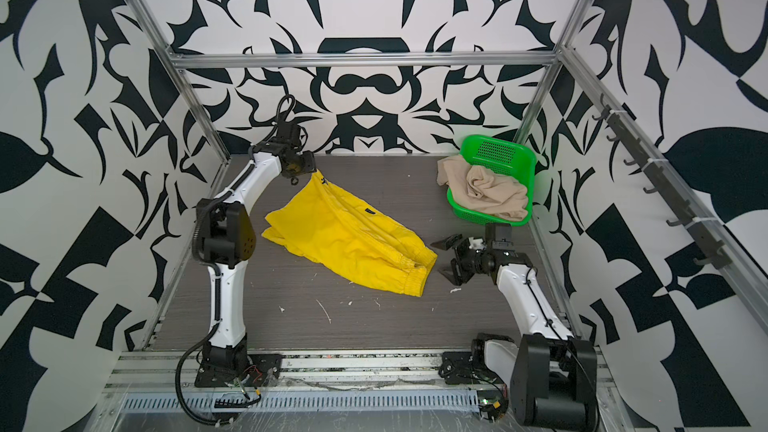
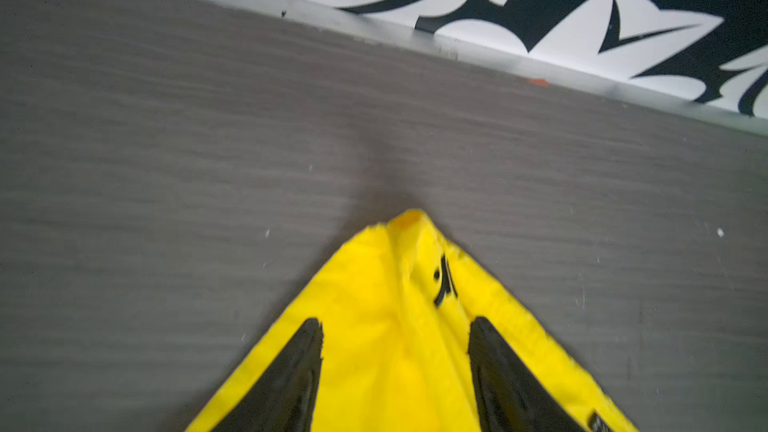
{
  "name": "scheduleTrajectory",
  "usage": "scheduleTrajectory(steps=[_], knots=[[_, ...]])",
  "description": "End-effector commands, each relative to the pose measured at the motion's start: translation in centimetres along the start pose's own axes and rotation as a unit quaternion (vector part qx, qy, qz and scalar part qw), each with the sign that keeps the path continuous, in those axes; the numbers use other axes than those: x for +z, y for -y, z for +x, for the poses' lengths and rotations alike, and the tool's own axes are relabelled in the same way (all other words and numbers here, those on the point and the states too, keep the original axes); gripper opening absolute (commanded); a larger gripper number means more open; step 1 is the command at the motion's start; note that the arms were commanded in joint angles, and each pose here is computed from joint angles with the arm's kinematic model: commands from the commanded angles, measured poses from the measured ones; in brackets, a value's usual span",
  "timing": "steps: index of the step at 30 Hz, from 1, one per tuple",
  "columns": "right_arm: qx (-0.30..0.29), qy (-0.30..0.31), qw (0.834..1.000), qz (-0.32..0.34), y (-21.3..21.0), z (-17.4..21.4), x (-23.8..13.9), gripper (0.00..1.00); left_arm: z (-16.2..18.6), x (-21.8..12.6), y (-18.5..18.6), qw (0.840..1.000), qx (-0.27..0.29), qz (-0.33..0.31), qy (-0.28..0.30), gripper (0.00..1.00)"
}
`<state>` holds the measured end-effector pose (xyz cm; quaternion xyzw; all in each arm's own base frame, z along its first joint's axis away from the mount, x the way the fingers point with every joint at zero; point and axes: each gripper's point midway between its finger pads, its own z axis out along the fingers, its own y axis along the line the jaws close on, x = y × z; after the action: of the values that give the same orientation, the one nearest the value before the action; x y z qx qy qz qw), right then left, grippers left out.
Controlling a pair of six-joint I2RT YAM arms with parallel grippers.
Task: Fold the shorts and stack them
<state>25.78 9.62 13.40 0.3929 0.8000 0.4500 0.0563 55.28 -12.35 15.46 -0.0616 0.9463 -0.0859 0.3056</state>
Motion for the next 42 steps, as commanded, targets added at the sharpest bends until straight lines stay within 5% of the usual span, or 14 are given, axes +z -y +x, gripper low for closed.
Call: scheduleTrajectory(steps=[1,5,13,17,24,31,42], knots=[[-0.077,0.060,0.995,0.029,-2.0,-0.5,-2.1,0.78,1.4,-4.8,-0.6,1.000,-0.001,0.017,0.014,0.60],[-0.186,0.074,0.979,0.038,-5.0,1.8,-1.1,0.78,6.5,-5.9,-2.1,0.998,-0.042,0.044,-0.024,0.59],[-0.344,-0.009,0.939,0.020,-8.0,10.6,6.7,0.79,15.0,-2.6,-5.8,0.984,-0.130,0.025,-0.119,0.57],[-0.439,-0.052,0.896,0.039,-8.5,14.8,10.8,0.81,17.5,-1.5,-6.7,0.979,-0.146,0.011,-0.139,0.57],[-0.480,-0.077,0.872,0.048,-9.4,15.5,17.8,0.81,19.5,-0.4,-8.1,0.975,-0.160,-0.014,-0.155,0.57],[-0.476,-0.086,0.868,0.108,-8.0,12.7,22.0,0.81,20.5,-0.5,-9.2,0.972,-0.165,-0.032,-0.162,0.56],[-0.382,-0.012,0.921,0.081,-9.6,1.3,18.9,0.81,22.0,-1.4,-10.7,0.971,-0.160,-0.057,-0.167,0.57]])
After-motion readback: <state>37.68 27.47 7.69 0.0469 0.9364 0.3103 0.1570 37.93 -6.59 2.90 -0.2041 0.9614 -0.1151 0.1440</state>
